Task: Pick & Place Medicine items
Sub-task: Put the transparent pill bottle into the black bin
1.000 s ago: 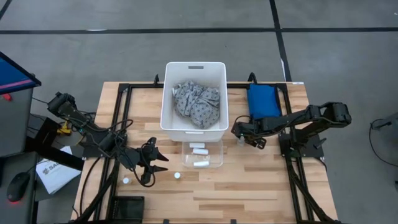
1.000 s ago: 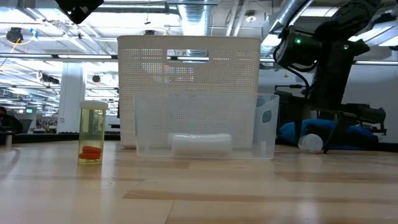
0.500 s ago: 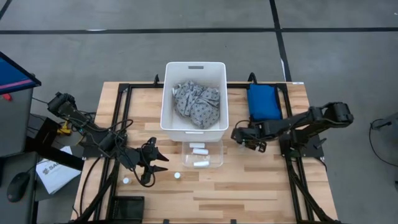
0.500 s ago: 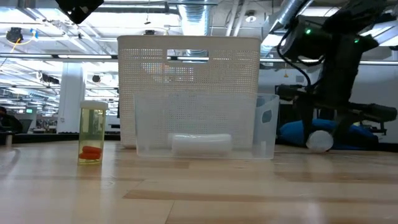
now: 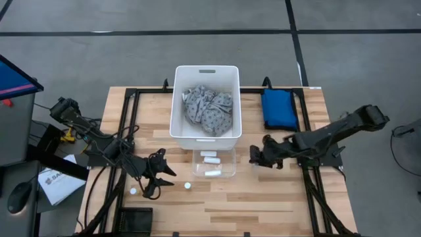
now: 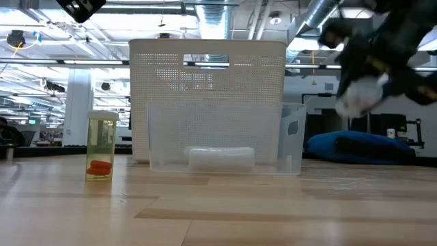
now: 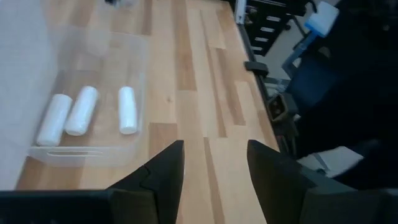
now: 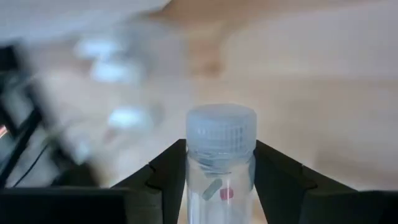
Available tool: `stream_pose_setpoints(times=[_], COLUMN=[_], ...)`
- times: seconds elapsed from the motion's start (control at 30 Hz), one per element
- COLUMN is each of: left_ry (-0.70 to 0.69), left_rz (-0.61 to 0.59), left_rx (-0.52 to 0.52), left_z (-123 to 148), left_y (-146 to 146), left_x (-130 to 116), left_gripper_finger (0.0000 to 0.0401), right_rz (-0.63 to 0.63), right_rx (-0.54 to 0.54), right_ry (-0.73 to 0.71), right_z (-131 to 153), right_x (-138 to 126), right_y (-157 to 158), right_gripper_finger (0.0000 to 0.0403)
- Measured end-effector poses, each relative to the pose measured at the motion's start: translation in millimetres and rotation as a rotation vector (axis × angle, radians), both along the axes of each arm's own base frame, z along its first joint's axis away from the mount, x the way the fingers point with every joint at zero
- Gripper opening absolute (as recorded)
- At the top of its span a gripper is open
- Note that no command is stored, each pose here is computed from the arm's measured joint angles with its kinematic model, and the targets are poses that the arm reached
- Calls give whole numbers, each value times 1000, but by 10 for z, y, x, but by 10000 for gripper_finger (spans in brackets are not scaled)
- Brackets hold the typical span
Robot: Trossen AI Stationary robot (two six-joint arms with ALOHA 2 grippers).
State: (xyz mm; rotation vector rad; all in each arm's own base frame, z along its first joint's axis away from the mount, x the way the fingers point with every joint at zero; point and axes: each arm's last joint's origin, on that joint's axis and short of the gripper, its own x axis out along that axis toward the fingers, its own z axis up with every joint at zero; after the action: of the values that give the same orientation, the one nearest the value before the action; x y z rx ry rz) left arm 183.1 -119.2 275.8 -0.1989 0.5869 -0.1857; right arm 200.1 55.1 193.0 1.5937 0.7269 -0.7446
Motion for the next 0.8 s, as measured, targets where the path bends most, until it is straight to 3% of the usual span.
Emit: stream_pose_setpoints(times=[0.27,0.4,0.57,0.8], left_ry=[-45,-74,-101,-131], left_rz=[-30,-68,-150,-287], left_rx=[-73,-36,78,387], left_z=[188,396,660,938], left_y=[124,223,355,502], left_x=[-75,6,233,600], left_gripper_finger=[167,167,167,167], right_rz=[175,231,305,380], right_rx=[38,73,99,126], right_ry=[-345,-492,-647,-903], right_z=[436,585,702,865], right_x=[-128,-113,-6,188], right_y=[198,245,252,229], right_gripper_finger=[163,161,161,160])
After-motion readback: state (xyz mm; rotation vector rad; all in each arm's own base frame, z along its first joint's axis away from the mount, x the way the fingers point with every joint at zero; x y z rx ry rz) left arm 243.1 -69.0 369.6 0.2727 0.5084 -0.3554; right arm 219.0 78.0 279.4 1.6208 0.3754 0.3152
